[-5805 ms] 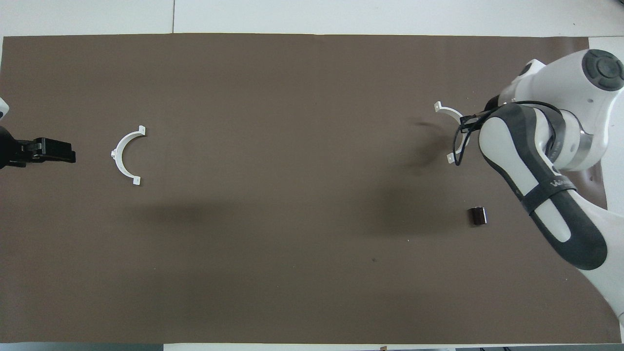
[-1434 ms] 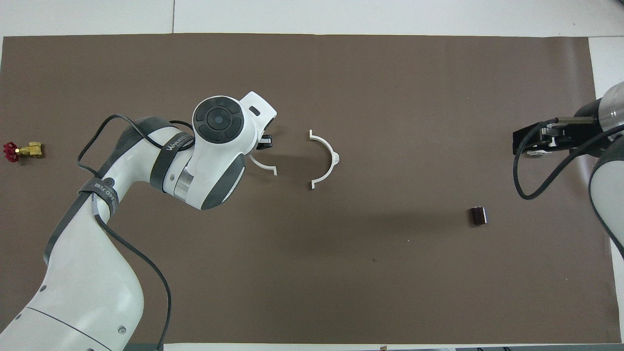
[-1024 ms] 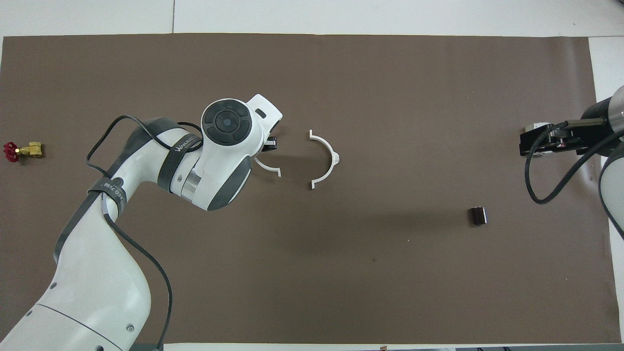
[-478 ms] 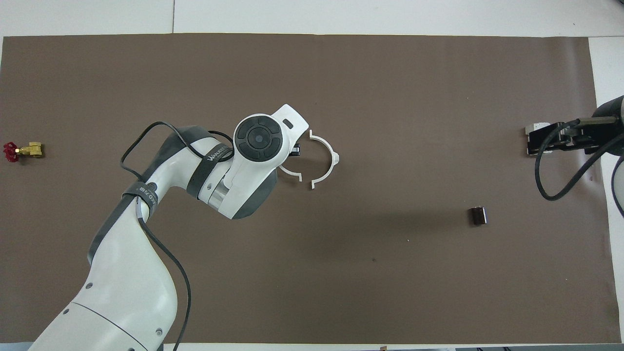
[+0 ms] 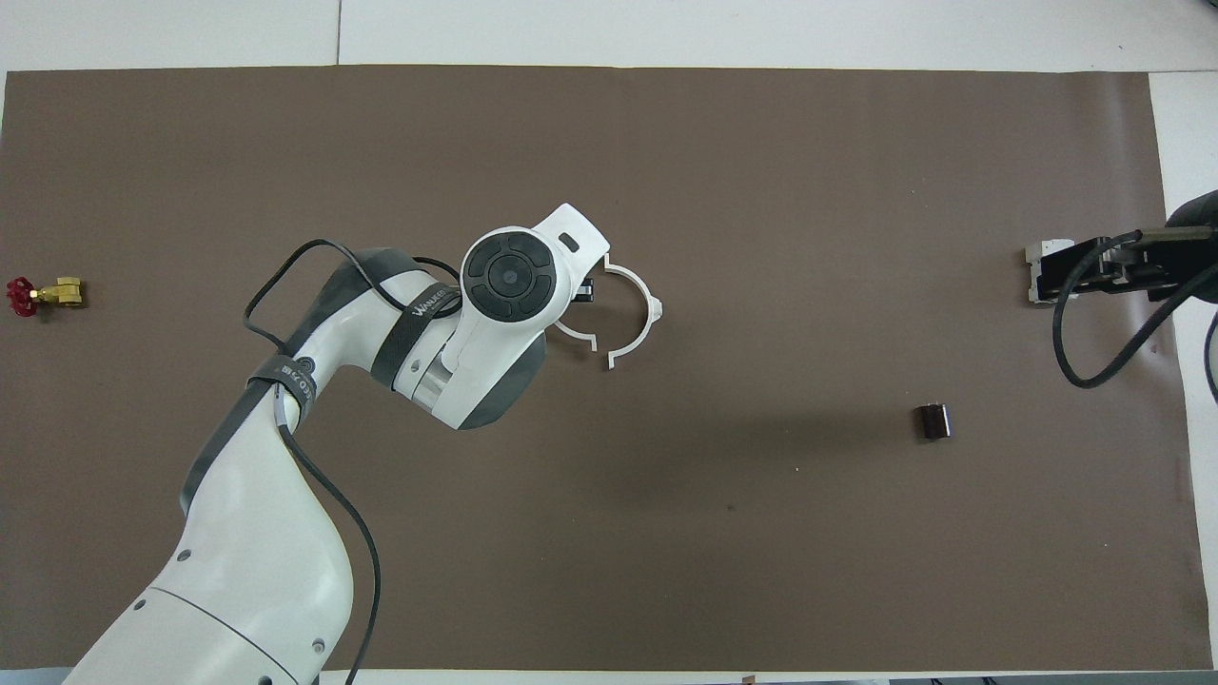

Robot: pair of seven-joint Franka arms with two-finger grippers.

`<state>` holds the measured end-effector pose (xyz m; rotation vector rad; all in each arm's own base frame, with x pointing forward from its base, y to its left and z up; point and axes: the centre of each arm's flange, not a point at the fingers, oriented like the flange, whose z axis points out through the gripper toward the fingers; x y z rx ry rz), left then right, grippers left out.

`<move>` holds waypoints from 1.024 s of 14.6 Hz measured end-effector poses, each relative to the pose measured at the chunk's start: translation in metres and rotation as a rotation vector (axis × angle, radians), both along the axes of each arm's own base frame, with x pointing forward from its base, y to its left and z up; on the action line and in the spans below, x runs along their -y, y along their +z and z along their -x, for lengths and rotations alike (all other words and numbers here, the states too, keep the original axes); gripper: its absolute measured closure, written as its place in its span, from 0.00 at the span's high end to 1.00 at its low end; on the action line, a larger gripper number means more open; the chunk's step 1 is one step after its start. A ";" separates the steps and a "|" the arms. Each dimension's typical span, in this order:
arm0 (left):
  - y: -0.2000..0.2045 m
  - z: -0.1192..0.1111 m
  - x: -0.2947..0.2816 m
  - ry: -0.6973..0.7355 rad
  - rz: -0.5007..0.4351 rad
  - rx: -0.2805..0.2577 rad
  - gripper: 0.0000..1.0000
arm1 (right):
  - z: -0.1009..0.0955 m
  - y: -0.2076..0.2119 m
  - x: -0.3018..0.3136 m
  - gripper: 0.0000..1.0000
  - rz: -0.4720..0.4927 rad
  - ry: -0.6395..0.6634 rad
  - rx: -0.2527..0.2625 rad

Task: Assemble drain pipe with both arms
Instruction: 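Press the held half onto the placed half with the left gripper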

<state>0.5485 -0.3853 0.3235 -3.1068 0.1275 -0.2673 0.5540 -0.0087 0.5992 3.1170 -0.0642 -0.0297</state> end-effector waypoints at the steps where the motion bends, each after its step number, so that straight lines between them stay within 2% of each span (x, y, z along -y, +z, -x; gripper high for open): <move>1: -0.001 0.001 0.002 -0.003 0.000 -0.001 0.22 | 0.000 0.000 0.000 1.00 0.000 0.000 0.000; 8: -0.017 0.014 0.014 -0.030 -0.014 -0.021 0.22 | 0.000 0.000 0.000 1.00 0.000 0.000 0.001; 15: -0.020 0.017 0.018 -0.040 -0.002 -0.008 0.22 | 0.000 0.000 0.000 1.00 0.000 0.000 0.001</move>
